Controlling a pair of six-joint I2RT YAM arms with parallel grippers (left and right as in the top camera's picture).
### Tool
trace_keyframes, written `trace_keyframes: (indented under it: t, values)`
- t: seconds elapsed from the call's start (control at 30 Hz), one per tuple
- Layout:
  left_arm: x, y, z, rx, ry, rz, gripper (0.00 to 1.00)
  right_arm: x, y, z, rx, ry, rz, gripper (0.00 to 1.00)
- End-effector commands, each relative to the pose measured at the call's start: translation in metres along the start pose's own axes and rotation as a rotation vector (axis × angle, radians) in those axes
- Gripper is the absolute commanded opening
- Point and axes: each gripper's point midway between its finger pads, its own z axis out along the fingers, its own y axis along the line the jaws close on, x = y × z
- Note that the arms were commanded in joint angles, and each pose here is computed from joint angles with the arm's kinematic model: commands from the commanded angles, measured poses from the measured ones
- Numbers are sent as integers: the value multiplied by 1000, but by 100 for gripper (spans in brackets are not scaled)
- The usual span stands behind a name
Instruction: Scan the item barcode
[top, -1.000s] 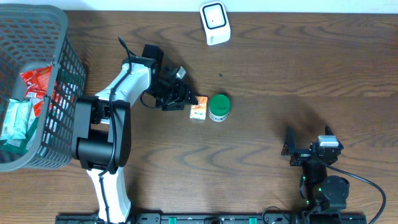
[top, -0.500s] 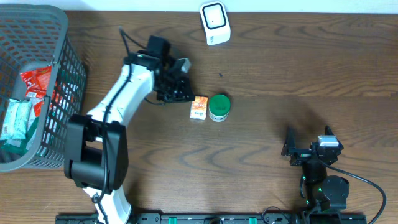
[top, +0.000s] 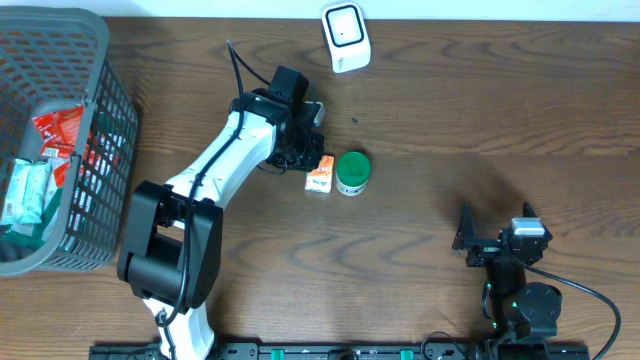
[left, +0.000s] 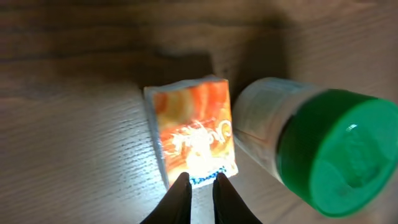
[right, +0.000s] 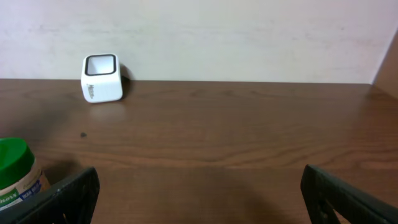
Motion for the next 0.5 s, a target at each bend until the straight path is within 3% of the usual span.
trace_keyframes:
  t: [0.0,0.47]
  values:
    - [12,15,16,-46,29,-62,15,1,1,0,-6,4,10,99]
    - [14,14,27,-13,15,-100,13,1,1,0,-6,4,10,99]
